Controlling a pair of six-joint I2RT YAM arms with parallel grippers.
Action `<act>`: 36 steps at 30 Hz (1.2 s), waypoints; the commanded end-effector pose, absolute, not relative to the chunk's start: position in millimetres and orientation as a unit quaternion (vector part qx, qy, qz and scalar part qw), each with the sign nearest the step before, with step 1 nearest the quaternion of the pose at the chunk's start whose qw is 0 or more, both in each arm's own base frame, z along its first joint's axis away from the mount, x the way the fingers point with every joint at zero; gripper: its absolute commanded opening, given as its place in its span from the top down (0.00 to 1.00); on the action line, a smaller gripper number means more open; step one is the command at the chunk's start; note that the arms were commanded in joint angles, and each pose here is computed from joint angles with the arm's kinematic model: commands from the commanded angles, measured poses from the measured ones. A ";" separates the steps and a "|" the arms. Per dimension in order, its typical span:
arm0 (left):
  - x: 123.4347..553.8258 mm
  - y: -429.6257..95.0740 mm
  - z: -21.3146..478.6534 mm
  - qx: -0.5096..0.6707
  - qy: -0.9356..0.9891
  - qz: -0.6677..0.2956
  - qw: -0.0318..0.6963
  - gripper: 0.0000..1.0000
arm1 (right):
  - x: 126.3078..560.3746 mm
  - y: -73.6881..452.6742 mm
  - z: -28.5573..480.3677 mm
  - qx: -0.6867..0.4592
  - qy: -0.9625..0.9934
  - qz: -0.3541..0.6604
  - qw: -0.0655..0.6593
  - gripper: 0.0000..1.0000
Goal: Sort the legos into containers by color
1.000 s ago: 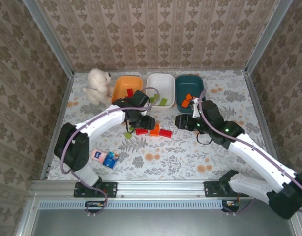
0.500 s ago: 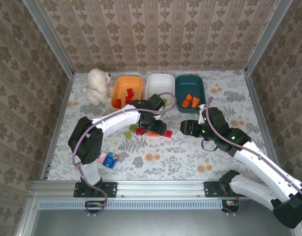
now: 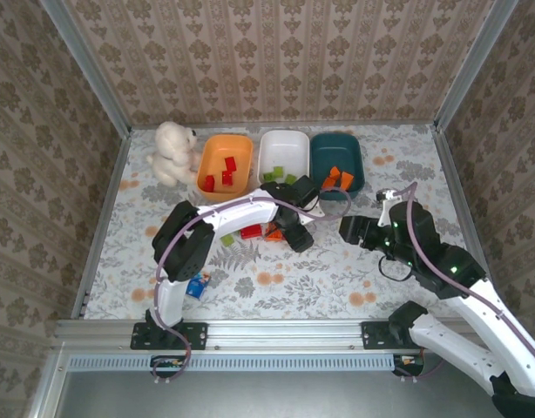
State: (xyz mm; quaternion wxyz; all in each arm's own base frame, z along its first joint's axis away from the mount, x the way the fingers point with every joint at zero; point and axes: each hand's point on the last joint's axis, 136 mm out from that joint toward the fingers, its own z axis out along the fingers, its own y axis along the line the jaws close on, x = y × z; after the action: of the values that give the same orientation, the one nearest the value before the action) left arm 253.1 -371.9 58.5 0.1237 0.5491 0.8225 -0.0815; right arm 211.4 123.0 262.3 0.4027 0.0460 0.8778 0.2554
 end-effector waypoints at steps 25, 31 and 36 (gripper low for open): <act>263.9 -370.9 11.8 0.603 0.791 -0.039 0.094 0.65 | 201.2 107.9 259.4 0.063 0.892 0.227 0.385 0.28; 272.9 -375.8 28.6 0.568 0.813 -0.050 0.119 0.73 | 203.4 108.8 260.1 0.063 0.893 0.226 0.385 0.29; 297.6 -379.8 87.8 0.496 0.842 -0.082 0.194 0.74 | 206.4 111.2 259.7 0.058 0.893 0.225 0.385 0.28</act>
State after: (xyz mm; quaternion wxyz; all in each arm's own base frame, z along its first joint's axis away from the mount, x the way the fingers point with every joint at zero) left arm 269.8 -374.6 28.8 0.1170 0.5585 0.8191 -0.0585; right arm 203.2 113.4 251.4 0.3744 0.0519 0.8979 0.2256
